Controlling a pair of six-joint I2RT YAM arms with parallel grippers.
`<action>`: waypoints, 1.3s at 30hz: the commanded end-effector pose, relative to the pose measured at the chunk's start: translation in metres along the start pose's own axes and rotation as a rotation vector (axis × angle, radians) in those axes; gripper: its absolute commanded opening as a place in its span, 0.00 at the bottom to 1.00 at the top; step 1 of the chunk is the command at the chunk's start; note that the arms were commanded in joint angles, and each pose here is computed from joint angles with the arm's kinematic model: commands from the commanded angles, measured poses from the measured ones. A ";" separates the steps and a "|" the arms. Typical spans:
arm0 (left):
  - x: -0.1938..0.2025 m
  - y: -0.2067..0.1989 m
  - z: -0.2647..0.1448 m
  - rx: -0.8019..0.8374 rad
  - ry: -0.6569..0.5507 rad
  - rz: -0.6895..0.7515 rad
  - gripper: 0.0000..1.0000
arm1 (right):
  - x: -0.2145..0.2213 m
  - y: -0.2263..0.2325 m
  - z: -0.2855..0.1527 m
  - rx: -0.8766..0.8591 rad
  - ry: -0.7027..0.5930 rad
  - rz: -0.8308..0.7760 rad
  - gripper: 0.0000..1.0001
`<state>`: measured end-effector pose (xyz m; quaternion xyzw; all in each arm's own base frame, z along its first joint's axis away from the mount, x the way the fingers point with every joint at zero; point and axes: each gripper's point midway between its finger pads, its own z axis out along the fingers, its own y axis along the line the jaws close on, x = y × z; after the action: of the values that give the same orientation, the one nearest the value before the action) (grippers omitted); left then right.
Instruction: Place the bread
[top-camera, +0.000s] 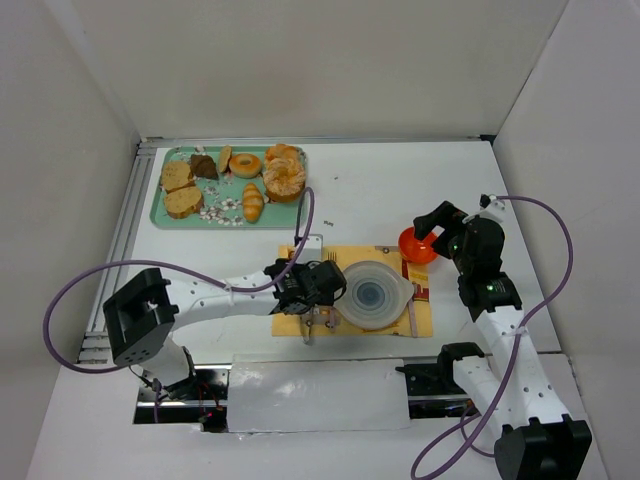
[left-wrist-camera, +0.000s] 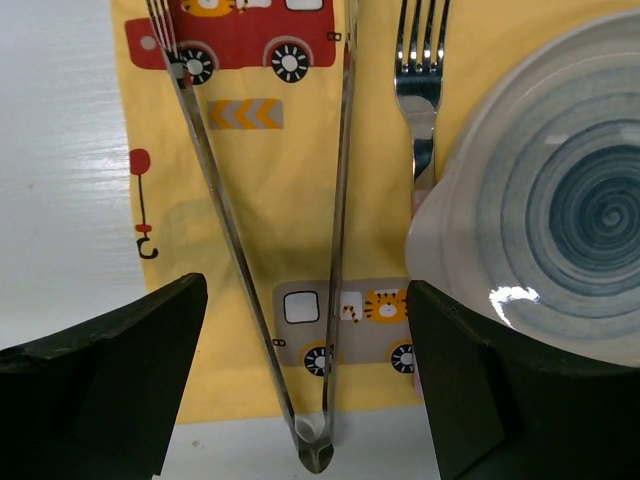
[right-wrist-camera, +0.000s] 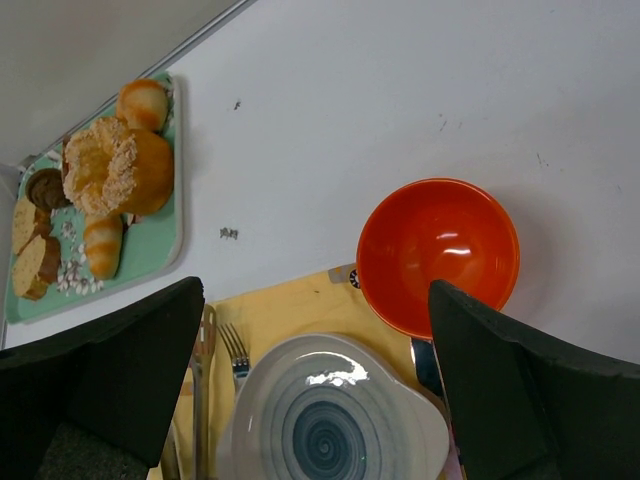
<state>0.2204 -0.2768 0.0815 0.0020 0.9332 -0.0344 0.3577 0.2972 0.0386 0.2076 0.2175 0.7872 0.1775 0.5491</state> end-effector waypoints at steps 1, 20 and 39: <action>0.004 -0.004 0.017 0.010 0.009 -0.009 0.93 | -0.005 0.002 0.000 -0.004 -0.023 -0.009 1.00; 0.016 0.002 0.046 0.005 0.087 -0.010 0.85 | -0.006 -0.003 0.002 0.024 -0.031 -0.009 1.00; 0.043 0.013 0.063 -0.047 0.157 -0.024 0.72 | -0.005 -0.006 0.004 0.037 -0.028 -0.009 1.00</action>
<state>0.2357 -0.2726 0.0192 -0.0001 0.9546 -0.0225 0.2969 0.2993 0.0327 0.2035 0.2279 0.7883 0.1622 0.5480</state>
